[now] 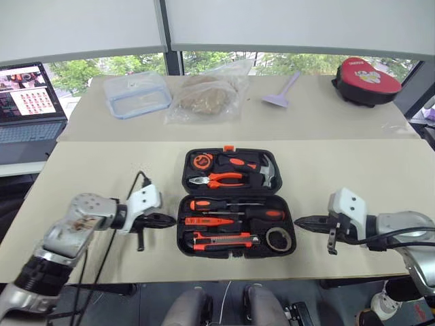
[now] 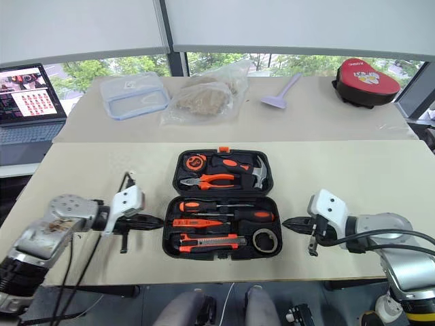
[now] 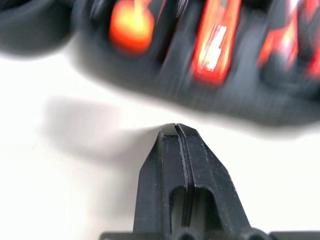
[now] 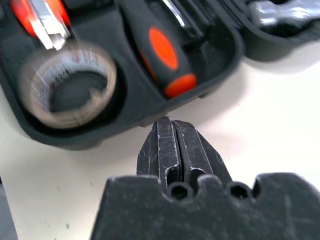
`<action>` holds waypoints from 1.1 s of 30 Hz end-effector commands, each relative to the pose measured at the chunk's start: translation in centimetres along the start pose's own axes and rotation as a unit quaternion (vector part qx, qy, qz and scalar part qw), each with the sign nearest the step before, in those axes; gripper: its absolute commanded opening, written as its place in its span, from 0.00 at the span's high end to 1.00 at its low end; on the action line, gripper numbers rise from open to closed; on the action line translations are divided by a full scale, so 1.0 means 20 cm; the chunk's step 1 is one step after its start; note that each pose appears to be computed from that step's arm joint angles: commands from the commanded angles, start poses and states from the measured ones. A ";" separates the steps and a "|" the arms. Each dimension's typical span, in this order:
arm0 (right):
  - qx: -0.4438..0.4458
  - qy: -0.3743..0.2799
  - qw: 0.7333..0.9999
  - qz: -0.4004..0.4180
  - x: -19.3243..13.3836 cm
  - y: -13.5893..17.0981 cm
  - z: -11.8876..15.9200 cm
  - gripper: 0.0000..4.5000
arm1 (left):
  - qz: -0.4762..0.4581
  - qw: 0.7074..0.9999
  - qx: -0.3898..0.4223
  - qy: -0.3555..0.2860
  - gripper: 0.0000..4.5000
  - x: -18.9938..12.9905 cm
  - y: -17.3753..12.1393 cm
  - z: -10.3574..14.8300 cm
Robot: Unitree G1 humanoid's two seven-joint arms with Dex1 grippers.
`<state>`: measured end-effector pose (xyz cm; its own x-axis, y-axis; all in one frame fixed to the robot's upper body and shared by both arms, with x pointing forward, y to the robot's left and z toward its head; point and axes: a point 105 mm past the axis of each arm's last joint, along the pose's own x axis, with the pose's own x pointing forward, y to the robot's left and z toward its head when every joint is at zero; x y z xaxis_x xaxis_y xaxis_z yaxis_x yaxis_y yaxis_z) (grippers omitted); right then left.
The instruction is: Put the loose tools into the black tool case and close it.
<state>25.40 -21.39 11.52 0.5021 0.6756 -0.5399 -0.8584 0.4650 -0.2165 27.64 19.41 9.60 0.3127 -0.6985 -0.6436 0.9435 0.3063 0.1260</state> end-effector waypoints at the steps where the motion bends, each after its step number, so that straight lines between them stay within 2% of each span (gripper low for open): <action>1: -0.008 -0.002 0.999 -0.037 -0.07 -0.08 0.04 0.99 | 0.032 0.999 -0.023 0.028 1.00 -0.08 0.07 -0.07; 4: 0.027 -0.036 0.995 -0.085 -0.09 -0.21 0.12 0.99 | 0.092 0.990 -0.096 -0.035 1.00 -0.11 0.24 0.06; 7: 0.064 -0.062 0.990 -0.110 -0.05 -0.29 0.19 0.82 | 0.122 0.977 -0.160 -0.073 0.84 -0.07 0.36 0.17; 11: 0.106 -0.088 0.982 -0.126 0.05 -0.38 0.30 0.51 | 0.109 0.958 -0.238 -0.117 0.52 0.03 0.42 0.35; 14: 0.146 -0.099 0.975 -0.135 0.12 -0.44 0.37 0.29 | 0.108 0.947 -0.274 -0.128 0.30 0.10 0.45 0.42; 15: 0.157 -0.104 0.973 -0.136 0.14 -0.45 0.39 0.29 | 0.109 0.944 -0.283 -0.132 0.20 0.13 0.47 0.44; 16: 0.168 -0.103 0.971 -0.137 0.16 -0.46 0.39 0.29 | 0.112 0.941 -0.290 -0.132 0.15 0.14 0.48 0.45; 21: 0.193 -0.062 0.965 -0.164 0.26 -0.52 0.33 0.29 | 0.129 0.933 -0.308 -0.131 0.15 0.22 0.52 0.47; 28: 0.208 -0.046 0.962 -0.173 0.32 -0.54 0.30 0.29 | 0.135 0.928 -0.320 -0.134 0.15 0.23 0.53 0.46; 30: 0.214 -0.039 0.960 -0.177 0.34 -0.54 0.28 0.29 | 0.137 0.927 -0.322 -0.132 0.28 0.23 0.52 0.44; 31: 0.218 -0.039 0.959 -0.178 0.35 -0.54 0.28 0.29 | 0.138 0.928 -0.321 -0.132 0.31 0.23 0.52 0.44; 32: 0.225 -0.041 0.957 -0.179 0.35 -0.54 0.28 0.34 | 0.136 0.929 -0.318 -0.131 0.41 0.23 0.52 0.43; 33: 0.232 -0.044 0.955 -0.180 0.36 -0.54 0.28 0.40 | 0.134 0.929 -0.318 -0.132 0.46 0.23 0.51 0.43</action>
<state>38.54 -18.39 13.85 0.7625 0.4696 -0.4450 -0.5181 0.8552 0.0147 39.62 13.73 13.45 0.6062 -0.6430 -0.4681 0.5800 0.7601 -0.2930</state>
